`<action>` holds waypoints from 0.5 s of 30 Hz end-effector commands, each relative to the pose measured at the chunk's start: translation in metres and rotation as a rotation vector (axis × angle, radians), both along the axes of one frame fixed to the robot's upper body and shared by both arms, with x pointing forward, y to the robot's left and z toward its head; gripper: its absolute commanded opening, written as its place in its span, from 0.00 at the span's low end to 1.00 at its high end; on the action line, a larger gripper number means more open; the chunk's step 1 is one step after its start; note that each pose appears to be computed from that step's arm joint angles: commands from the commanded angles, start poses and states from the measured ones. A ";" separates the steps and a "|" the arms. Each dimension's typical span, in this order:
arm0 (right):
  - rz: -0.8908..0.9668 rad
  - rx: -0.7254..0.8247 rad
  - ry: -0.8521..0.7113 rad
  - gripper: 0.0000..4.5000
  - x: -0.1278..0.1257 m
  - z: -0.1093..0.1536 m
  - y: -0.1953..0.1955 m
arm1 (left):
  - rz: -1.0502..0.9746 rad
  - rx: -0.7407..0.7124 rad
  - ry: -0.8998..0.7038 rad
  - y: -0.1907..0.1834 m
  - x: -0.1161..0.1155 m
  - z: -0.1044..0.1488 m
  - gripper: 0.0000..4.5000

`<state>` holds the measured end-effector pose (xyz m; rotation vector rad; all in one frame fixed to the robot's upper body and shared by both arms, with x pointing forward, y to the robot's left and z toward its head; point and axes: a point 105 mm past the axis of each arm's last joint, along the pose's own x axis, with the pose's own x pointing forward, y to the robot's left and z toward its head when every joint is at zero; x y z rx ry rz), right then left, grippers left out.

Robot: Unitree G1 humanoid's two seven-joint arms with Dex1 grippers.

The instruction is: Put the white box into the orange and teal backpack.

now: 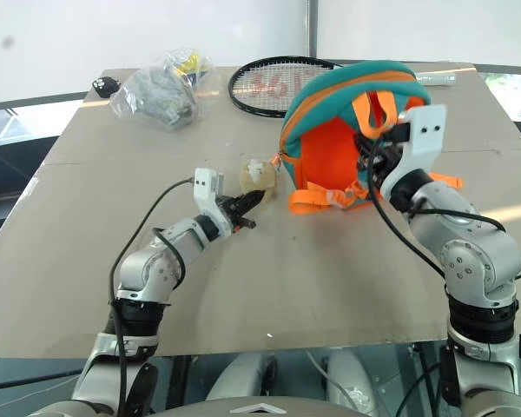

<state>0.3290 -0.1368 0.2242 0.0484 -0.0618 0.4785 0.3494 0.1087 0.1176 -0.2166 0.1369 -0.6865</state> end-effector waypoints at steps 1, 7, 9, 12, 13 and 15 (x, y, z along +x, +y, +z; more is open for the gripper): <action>0.033 -0.072 -0.058 0.57 -0.006 0.009 -0.007 | -0.022 0.046 -0.119 0.011 -0.007 0.019 0.49; 0.254 -0.193 -0.015 1.00 -0.041 -0.005 -0.013 | -0.141 0.152 -0.159 0.031 -0.033 0.021 0.98; 0.311 -0.222 0.013 1.00 -0.053 -0.012 -0.017 | -0.157 0.168 -0.158 0.036 -0.039 0.022 0.98; 0.302 -0.294 0.076 1.00 -0.071 -0.032 -0.048 | -0.219 0.195 -0.152 0.053 -0.065 0.027 0.98; 0.263 -0.316 0.090 1.00 -0.076 -0.039 -0.063 | -0.229 0.210 -0.152 0.059 -0.074 0.029 0.98; 0.226 -0.323 0.112 1.00 -0.086 -0.047 -0.081 | -0.219 0.227 -0.143 0.067 -0.083 0.030 0.98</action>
